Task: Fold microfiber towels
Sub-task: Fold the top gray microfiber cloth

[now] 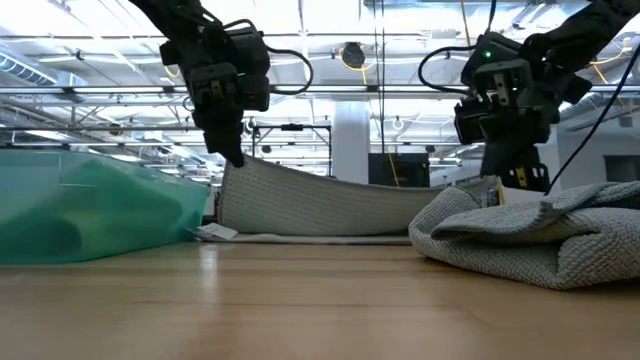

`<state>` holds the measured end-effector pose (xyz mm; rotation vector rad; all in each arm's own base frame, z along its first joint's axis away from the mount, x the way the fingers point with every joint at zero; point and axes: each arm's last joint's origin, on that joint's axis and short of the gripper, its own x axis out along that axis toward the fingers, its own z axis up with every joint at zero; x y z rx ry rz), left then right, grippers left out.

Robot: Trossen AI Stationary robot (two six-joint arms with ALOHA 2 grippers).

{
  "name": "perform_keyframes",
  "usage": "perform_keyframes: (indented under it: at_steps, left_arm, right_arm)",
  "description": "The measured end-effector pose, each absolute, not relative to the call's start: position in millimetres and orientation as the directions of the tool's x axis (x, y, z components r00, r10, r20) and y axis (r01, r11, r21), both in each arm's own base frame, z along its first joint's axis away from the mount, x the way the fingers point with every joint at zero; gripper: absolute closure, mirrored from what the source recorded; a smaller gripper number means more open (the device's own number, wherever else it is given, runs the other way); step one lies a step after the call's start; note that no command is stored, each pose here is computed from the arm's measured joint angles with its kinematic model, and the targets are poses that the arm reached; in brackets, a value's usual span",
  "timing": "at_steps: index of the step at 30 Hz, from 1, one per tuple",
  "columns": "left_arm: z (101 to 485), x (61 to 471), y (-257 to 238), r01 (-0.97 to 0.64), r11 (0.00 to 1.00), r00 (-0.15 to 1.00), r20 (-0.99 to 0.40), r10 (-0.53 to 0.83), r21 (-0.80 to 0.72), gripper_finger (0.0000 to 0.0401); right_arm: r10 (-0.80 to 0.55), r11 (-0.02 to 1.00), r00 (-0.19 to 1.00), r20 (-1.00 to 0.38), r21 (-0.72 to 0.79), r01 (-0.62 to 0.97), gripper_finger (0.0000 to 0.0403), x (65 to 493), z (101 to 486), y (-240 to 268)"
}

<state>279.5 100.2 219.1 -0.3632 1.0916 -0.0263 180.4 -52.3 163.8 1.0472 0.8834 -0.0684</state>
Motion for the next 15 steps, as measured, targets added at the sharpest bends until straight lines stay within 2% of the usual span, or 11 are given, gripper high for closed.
perform_keyframes:
  at_steps: [7,15]
  left_arm:
    - [218.5,278.8,102.8,-0.141,0.964,0.453,-0.880,-0.141,-0.227,0.0393]
    - [218.6,280.6,97.1,-0.112,0.965,0.453,-0.877,-0.164,-0.238,0.0393]
  right_arm:
    - [0.352,0.543,0.655,-0.668,0.716,0.438,0.0403,183.1,160.4,-44.3]
    - [0.395,0.546,0.611,-0.686,0.710,0.445,0.0403,190.6,150.4,-36.4]
